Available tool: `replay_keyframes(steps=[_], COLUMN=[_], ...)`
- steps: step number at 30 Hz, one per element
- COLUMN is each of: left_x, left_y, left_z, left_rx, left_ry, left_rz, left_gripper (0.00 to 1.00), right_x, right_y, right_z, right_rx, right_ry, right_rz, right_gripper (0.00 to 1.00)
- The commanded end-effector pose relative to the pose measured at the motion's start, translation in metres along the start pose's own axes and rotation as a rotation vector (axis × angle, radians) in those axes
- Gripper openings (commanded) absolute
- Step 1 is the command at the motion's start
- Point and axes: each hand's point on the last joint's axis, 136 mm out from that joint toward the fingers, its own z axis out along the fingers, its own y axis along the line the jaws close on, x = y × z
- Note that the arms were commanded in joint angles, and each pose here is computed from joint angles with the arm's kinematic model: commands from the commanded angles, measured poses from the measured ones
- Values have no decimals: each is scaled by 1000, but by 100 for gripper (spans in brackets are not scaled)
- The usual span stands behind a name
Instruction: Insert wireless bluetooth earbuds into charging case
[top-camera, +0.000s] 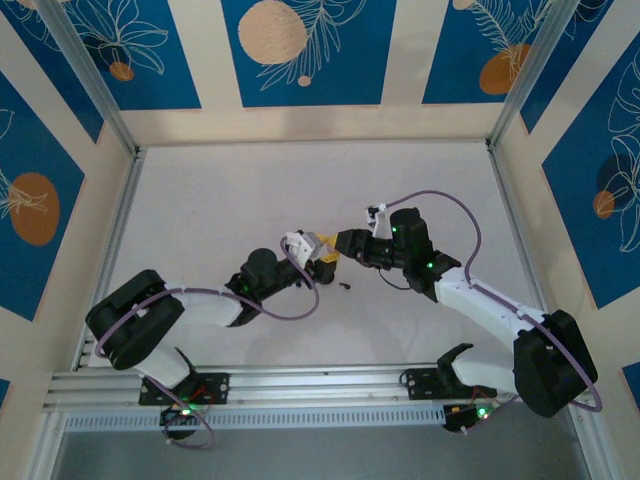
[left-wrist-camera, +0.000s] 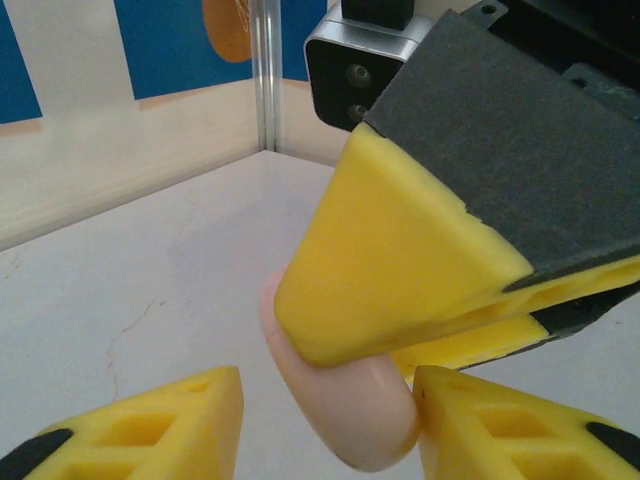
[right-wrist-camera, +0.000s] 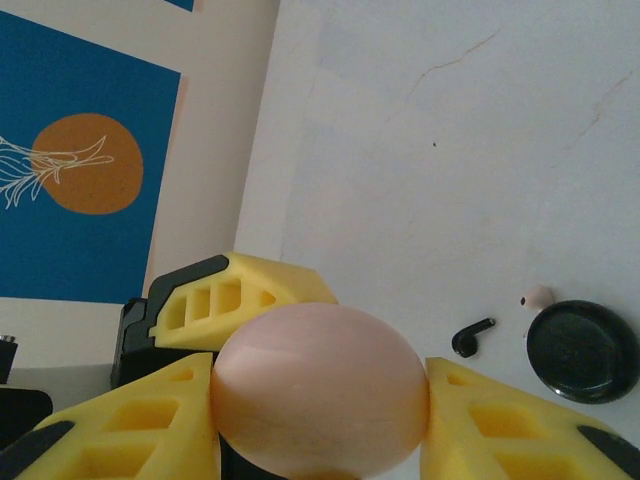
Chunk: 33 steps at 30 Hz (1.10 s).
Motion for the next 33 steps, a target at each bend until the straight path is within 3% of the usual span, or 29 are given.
replay_keyframes(steps=[1,12,18,25,33], left_x=[-24,-30,-29,-28,-35], left_y=[-4,-6,-8,-4,-6], left_z=[4,-4,-6,-11,-24], left_rx=[9,19,34,54,167], left_ry=[-81,-101,-72,-65,-73], left_rz=[-16,0,10,2,-14], left_gripper=[42,20,8,3,2], right_x=[4,3,0,-3,-12], right_y=[4,8,11,21,38], right_z=[-2,-3,-8,-17,-39], right_rx=[-14,-27,-32,-50,-82], right_ry=[-4,-13,-43,-66,-115], right_rz=[-5,-50,-105,-201,-405], right_gripper=[43,44,53,71,74])
